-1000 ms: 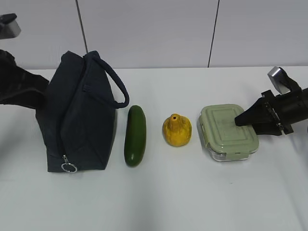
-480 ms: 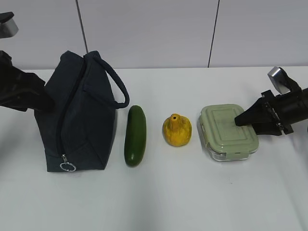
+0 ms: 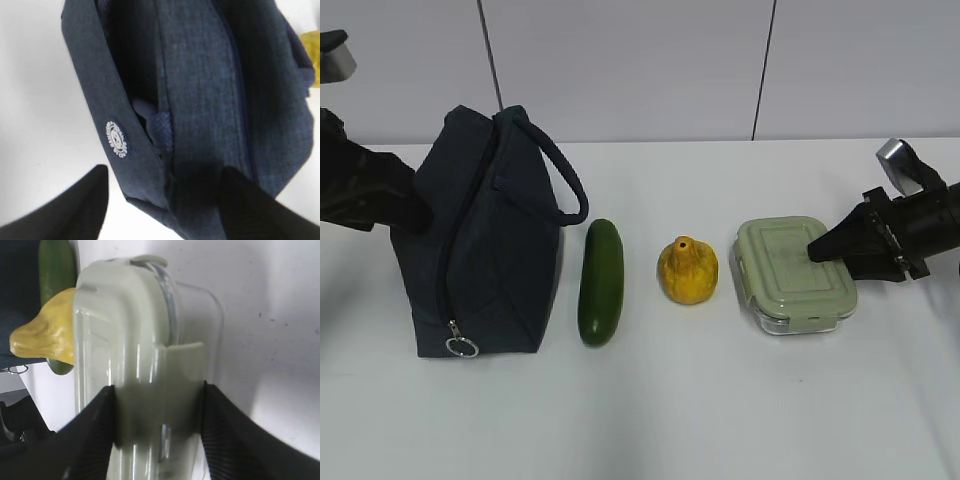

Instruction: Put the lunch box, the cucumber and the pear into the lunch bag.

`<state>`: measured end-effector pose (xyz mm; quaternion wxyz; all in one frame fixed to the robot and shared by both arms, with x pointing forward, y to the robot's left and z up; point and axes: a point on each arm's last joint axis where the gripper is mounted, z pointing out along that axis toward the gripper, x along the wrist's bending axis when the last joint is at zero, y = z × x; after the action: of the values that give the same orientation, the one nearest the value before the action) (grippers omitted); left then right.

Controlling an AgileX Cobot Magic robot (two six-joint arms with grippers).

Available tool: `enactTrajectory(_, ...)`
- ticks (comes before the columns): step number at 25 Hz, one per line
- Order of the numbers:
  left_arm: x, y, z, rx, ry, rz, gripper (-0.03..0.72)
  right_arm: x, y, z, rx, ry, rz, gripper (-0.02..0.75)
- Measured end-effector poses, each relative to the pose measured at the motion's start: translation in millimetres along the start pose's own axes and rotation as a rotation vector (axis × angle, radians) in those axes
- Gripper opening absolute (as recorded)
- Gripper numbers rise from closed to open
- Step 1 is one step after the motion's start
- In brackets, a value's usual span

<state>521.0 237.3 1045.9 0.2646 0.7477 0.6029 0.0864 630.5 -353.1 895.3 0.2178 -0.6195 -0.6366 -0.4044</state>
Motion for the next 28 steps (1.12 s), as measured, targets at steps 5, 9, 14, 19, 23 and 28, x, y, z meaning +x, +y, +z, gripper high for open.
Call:
enactTrajectory(5,1.8,-0.6,8.9,0.028,-0.003,-0.009,0.340,0.0,0.0,0.0,0.000,0.000,0.000,0.389)
enactTrajectory(9,1.9,0.5,8.9,0.016,-0.001,-0.010,0.300,0.1,0.1,0.0,-0.001,0.001,0.001,0.389)
enactTrajectory(14,3.3,0.6,14.9,0.027,-0.003,-0.020,0.271,-0.1,0.2,0.0,-0.002,-0.001,0.001,0.389)
enactTrajectory(19,4.9,-0.3,22.8,0.051,-0.004,-0.028,0.176,-0.1,0.2,0.0,-0.002,-0.001,0.001,0.389)
enactTrajectory(23,4.7,-0.4,24.1,0.055,-0.010,-0.035,0.050,-0.1,0.2,0.0,-0.002,-0.001,0.001,0.389)
enactTrajectory(28,1.9,0.2,24.2,0.049,-0.039,-0.070,0.013,-0.1,0.2,0.0,-0.002,-0.001,0.001,0.389)
